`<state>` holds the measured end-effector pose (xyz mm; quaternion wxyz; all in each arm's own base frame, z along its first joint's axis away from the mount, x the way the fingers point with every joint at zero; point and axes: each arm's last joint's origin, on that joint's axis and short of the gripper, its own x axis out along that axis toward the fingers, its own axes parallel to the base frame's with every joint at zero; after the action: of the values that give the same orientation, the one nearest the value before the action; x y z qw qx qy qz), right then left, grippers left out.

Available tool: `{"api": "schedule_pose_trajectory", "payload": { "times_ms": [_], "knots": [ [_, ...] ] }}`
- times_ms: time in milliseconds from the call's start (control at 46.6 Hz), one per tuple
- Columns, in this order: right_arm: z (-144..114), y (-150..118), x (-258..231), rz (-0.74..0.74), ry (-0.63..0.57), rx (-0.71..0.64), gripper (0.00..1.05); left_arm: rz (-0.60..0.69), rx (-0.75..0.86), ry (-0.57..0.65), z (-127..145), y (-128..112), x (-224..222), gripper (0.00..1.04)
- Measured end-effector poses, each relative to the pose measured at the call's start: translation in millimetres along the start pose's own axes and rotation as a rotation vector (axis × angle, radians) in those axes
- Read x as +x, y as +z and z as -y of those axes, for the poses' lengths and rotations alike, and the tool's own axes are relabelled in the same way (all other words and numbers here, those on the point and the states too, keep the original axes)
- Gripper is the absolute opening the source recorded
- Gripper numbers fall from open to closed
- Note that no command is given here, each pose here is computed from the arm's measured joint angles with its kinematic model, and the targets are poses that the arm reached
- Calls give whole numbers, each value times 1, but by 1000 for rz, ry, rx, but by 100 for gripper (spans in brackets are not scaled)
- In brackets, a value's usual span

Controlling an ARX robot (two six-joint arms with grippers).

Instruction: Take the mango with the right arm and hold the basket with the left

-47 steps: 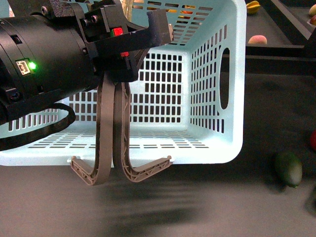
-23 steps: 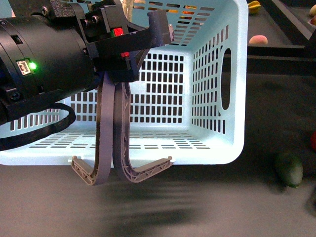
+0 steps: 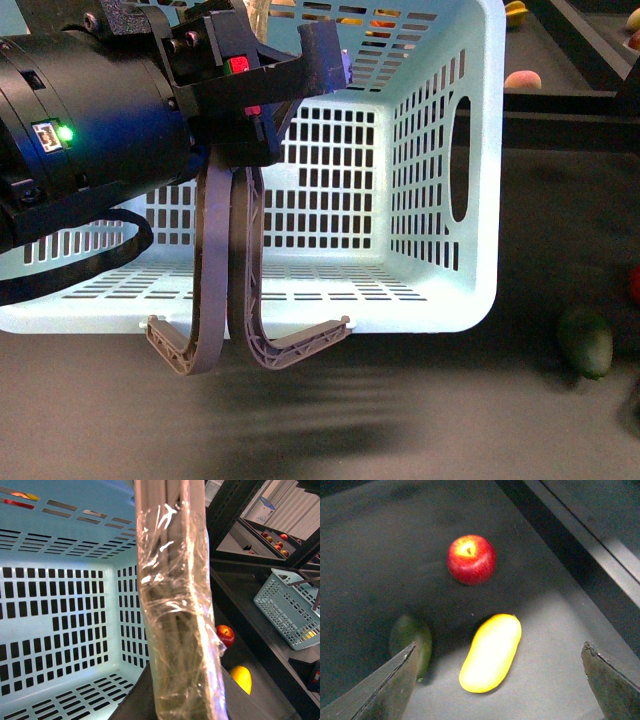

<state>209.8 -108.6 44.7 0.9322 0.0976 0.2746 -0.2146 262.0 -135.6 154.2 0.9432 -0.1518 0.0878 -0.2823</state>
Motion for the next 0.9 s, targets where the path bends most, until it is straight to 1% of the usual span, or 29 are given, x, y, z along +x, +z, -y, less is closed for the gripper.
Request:
{"api": "schedule_pose_trajectory", "payload": {
  "times_ms": [150, 364, 536, 729, 900],
  "knots": [
    [17, -20, 41, -96, -49, 57, 97, 0, 0, 0, 0, 0, 0, 10],
    [21, -39, 82, -171, -59, 68, 97, 0, 0, 0, 0, 0, 0, 10],
    [13, -45, 110, -178, -66, 60, 97, 0, 0, 0, 0, 0, 0, 10],
    [0, -47, 126, -170, -44, 55, 97, 0, 0, -1, 0, 0, 0, 10],
    [-8, -56, 139, -196, -29, 57, 97, 0, 0, 0, 0, 0, 0, 10]
  ]
}}
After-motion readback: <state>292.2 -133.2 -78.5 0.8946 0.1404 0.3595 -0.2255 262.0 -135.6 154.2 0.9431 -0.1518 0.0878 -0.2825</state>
